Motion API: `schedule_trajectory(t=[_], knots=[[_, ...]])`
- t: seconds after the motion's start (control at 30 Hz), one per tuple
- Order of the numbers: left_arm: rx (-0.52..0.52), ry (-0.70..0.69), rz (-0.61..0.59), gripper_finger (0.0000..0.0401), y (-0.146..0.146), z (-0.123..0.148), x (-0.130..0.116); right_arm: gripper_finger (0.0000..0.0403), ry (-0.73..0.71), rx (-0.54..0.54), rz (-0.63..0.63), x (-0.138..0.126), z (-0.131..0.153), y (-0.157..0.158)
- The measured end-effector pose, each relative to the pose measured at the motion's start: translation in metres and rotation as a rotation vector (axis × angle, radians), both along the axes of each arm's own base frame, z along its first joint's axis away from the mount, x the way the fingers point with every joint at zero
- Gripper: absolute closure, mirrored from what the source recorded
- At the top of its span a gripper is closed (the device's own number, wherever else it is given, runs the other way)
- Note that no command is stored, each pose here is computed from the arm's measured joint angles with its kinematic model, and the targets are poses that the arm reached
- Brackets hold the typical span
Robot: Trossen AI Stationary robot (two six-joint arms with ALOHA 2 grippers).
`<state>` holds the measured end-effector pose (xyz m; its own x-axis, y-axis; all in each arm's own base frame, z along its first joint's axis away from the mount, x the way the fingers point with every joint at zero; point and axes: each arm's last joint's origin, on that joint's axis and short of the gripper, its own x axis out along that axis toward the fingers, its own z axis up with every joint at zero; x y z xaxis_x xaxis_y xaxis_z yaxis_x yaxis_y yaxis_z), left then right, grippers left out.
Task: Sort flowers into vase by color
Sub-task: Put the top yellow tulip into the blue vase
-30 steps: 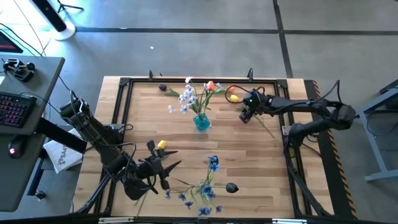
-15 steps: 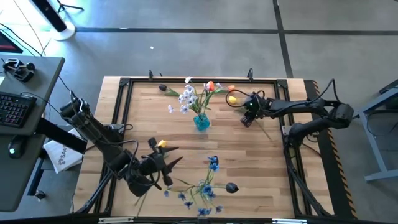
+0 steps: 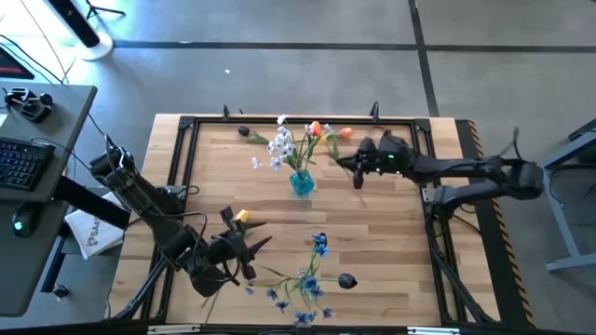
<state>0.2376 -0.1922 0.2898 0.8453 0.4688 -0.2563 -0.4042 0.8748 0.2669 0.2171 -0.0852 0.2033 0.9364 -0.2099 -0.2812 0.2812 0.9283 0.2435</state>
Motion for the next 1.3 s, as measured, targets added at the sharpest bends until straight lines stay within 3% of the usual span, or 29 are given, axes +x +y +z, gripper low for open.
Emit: schedule_trajectory(t=[0.2, 0.33, 0.5, 0.8, 1.1, 1.3], knots=[[-0.039, 0.017, 0.042, 0.0235, 0.005, -0.007, -0.005, 0.0399, -0.549, -0.258, 0.199, -0.003, 0.069, 0.047], [-0.053, 0.021, 0.059, 0.0235, 0.007, -0.009, -0.007, 0.0400, -0.755, -0.415, 0.239, -0.007, 0.087, 0.072], [-0.052, 0.023, 0.059, 0.0235, 0.007, -0.009, -0.007, 0.0400, -0.739, -0.505, 0.093, 0.000, 0.083, 0.082], [-0.046, 0.023, 0.081, 0.0235, 0.012, -0.009, -0.004, 0.0400, -0.832, -0.552, -0.006, 0.028, 0.064, 0.069], [-0.046, 0.023, 0.097, 0.0235, 0.015, -0.009, -0.001, 0.0400, -0.774, -0.556, 0.009, 0.079, 0.047, 0.048], [-0.060, 0.032, 0.085, 0.0235, 0.015, -0.010, -0.001, 0.0400, -0.729, -0.564, 0.003, 0.091, 0.036, 0.042]])
